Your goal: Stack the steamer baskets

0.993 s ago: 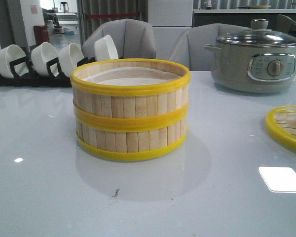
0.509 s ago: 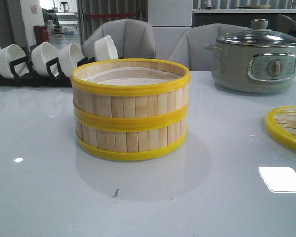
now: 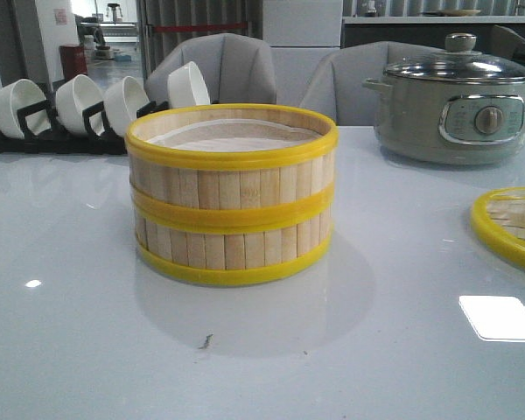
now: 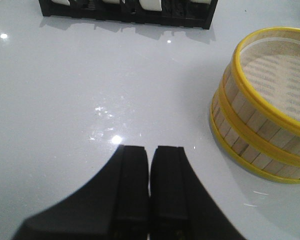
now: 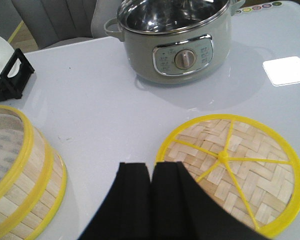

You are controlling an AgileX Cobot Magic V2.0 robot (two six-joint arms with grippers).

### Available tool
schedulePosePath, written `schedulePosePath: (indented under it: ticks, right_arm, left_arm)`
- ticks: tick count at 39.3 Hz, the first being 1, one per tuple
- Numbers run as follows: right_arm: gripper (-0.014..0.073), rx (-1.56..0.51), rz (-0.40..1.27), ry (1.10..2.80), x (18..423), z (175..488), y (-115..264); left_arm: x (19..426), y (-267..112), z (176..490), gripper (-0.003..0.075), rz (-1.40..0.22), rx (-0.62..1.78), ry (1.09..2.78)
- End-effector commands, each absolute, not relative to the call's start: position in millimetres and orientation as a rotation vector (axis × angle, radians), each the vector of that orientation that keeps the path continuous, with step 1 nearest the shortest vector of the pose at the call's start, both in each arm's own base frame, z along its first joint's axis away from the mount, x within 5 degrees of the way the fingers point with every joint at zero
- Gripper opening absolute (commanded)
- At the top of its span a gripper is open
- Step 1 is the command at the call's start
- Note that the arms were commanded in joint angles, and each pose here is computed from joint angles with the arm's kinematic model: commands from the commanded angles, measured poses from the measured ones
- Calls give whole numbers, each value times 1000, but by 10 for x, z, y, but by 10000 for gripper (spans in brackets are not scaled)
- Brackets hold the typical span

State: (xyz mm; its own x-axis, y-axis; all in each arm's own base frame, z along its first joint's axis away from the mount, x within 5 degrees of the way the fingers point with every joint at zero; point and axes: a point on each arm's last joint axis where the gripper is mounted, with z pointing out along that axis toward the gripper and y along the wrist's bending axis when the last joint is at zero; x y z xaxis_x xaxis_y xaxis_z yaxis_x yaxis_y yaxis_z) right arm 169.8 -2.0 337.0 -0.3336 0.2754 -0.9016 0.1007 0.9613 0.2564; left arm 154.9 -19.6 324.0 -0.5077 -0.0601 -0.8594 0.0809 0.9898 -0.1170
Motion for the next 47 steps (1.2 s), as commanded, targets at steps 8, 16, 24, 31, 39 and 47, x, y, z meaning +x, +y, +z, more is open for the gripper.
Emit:
schedulePosePath:
  ticks: [8, 16, 24, 31, 39, 47]
  right_arm:
    - [99, 253, 177, 1832, 1729, 3533, -24]
    - [316, 208, 132, 1919, 1809, 3424, -25]
    - [330, 212, 128, 1965, 1888, 3350, -26]
    - [330, 180, 96, 2053, 1999, 3219, -30]
    - [330, 152, 7, 2183, 2232, 3101, -103]
    - [330, 241, -68, 2285, 2684, 3147, -361]
  left_arm:
    - [1580, -205, 3395, 85, -187, 8, 1987]
    - [1580, -205, 3395, 85, -187, 8, 1987]
    - [1580, -205, 3395, 85, -187, 8, 1987]
    - [1580, -205, 3395, 85, -187, 8, 1987]
    - [1580, -205, 3395, 85, -187, 8, 1987]
    - [1580, -205, 3395, 85, -187, 8, 1987]
